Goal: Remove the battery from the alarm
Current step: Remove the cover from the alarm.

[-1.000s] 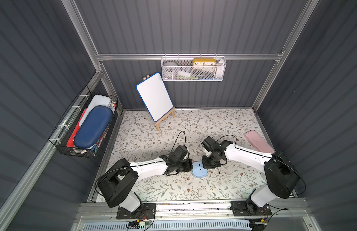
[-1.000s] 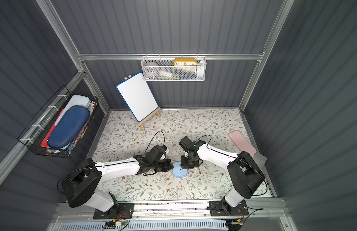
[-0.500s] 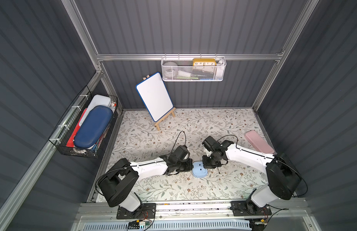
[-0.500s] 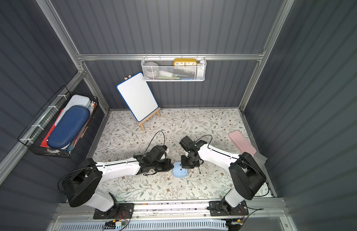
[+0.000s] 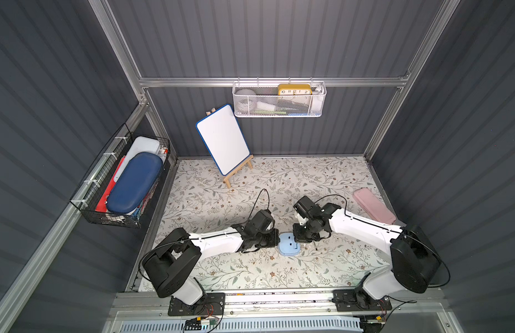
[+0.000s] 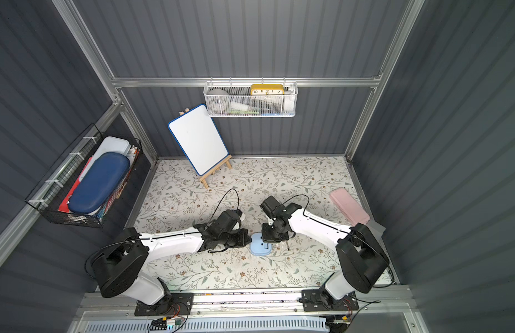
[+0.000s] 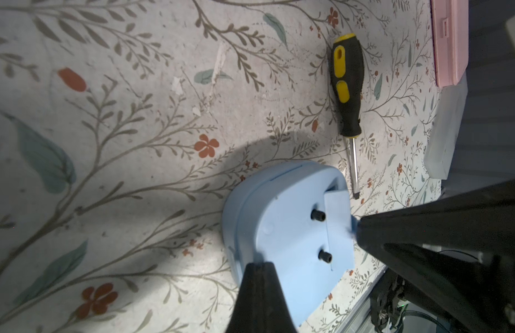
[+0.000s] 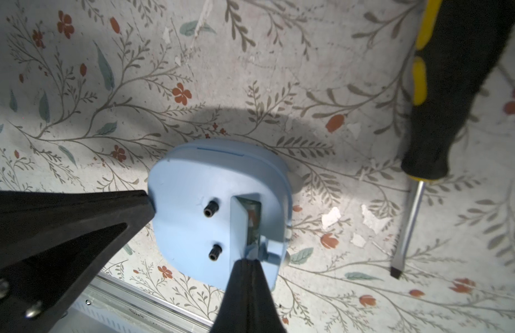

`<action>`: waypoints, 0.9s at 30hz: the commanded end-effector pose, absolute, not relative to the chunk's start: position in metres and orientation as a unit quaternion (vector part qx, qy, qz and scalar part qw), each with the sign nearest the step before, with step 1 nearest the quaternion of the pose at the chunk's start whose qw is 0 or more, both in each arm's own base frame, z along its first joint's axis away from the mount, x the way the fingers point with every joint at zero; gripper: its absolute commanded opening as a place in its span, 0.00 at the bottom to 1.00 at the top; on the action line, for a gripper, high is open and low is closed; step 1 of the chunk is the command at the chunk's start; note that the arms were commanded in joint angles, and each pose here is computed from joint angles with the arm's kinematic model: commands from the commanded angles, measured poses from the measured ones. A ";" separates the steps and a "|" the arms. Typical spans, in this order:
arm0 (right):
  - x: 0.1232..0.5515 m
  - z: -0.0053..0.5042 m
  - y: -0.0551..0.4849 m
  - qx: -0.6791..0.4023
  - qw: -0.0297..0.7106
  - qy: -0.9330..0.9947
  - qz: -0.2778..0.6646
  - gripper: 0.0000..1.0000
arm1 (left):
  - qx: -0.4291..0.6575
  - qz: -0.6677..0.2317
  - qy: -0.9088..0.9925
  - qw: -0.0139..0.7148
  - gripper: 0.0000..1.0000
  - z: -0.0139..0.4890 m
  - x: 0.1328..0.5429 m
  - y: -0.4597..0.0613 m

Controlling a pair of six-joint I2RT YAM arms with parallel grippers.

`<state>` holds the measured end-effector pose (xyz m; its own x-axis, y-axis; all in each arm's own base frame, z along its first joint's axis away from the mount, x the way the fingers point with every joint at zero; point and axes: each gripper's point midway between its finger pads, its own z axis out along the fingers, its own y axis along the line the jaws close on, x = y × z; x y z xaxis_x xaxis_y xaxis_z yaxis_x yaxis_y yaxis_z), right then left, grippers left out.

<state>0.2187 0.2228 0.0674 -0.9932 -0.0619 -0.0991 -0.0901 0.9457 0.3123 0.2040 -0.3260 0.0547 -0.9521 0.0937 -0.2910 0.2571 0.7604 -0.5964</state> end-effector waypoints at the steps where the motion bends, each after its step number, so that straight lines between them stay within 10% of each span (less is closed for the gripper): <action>1: 0.222 0.068 0.225 -0.036 0.056 0.983 0.169 0.02 | 0.103 -0.327 0.935 0.091 0.00 0.043 0.191 -0.330; 27: 0.219 0.066 0.205 -0.026 0.063 0.988 0.140 0.01 | 0.102 -0.315 0.939 0.098 0.00 0.045 0.193 -0.326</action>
<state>0.2203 0.2118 0.0631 -0.9916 -0.0430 -0.1218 -0.0769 0.9541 0.2895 0.2017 -0.3298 0.0552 -0.9511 0.1043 -0.2908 0.2654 0.7577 -0.5962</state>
